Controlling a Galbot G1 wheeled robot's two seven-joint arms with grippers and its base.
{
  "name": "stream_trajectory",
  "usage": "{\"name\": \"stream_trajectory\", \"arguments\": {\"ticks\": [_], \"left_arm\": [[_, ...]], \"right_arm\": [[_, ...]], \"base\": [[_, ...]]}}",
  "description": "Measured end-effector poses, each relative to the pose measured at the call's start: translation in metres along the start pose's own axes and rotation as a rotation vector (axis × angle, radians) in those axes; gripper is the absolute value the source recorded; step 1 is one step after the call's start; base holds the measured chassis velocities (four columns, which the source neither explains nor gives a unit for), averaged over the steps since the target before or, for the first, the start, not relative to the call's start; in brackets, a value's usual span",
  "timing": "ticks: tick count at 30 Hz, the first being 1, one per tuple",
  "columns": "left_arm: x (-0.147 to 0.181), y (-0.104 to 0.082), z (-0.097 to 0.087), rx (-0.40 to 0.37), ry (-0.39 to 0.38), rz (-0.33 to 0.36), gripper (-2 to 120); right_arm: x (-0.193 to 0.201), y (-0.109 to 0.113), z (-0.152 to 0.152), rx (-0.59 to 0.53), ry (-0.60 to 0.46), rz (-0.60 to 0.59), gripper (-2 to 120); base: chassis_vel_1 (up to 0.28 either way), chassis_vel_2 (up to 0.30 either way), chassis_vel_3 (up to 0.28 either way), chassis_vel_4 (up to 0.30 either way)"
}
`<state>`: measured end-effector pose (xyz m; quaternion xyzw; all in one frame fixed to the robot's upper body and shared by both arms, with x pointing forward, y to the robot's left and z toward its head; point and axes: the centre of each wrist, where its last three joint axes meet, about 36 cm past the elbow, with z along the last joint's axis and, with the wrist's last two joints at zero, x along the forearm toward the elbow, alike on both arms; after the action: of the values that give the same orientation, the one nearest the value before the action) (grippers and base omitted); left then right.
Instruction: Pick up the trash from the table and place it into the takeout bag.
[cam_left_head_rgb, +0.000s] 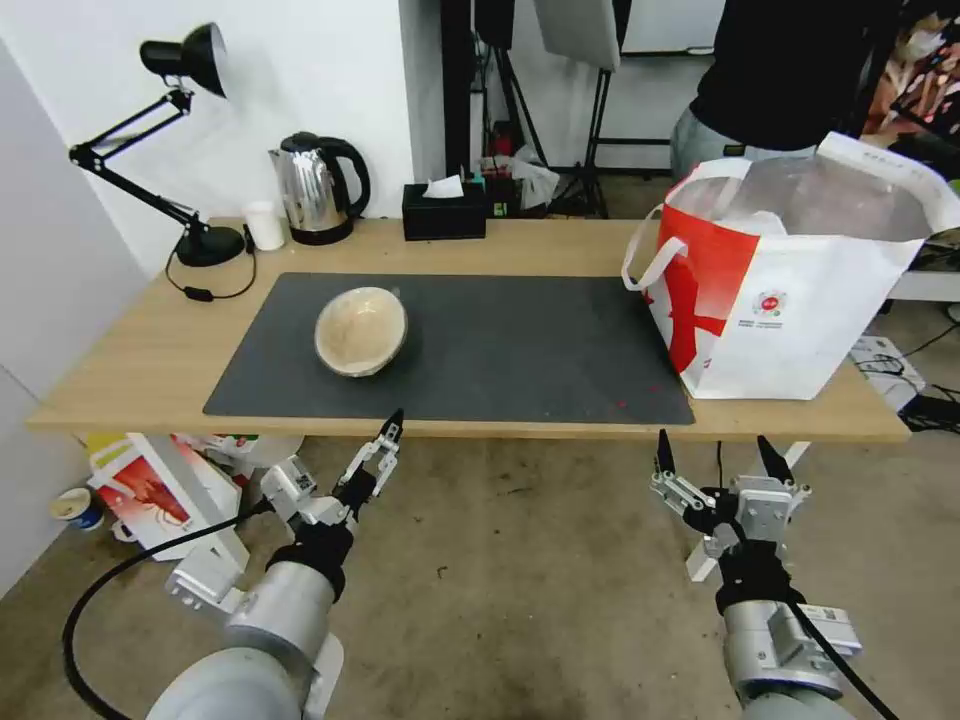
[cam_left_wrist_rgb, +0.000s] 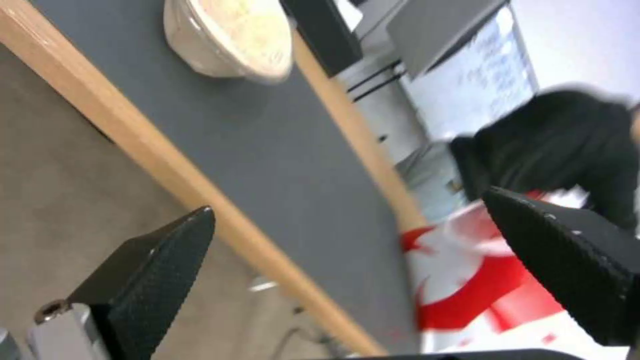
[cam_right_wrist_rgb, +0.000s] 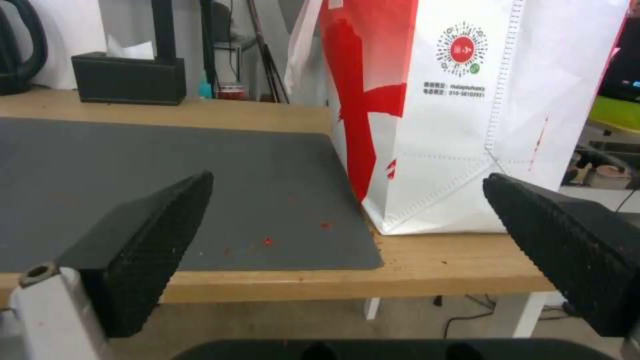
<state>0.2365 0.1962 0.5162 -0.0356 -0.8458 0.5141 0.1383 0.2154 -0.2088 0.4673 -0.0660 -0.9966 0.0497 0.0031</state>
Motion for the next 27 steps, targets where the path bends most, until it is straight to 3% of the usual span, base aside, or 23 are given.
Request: {"name": "stream_trajectory", "arguments": {"ticks": [3, 10, 14, 27], "left_arm": [[-0.001, 0.000, -0.003, 0.048, -0.006, 0.008, 100], [-0.007, 0.002, -0.046, 0.077, -0.063, 0.032, 100], [-0.007, 0.002, -0.060, 0.083, -0.073, 0.038, 100], [-0.007, -0.002, -0.092, 0.088, -0.079, 0.025, 100]], "right_arm": [[0.000, 0.000, 0.000, 0.000, 0.000, 0.000, 100], [0.000, 0.000, 0.000, 0.000, 0.000, 0.000, 100], [0.000, 0.000, 0.000, 0.000, 0.000, 0.000, 100], [0.000, 0.000, 0.000, 0.000, 0.000, 0.000, 100]], "base": [[0.000, 0.000, 0.000, 0.000], [0.000, 0.000, 0.000, 0.000], [0.000, 0.000, 0.000, 0.000], [0.000, 0.000, 0.000, 0.000]]}}
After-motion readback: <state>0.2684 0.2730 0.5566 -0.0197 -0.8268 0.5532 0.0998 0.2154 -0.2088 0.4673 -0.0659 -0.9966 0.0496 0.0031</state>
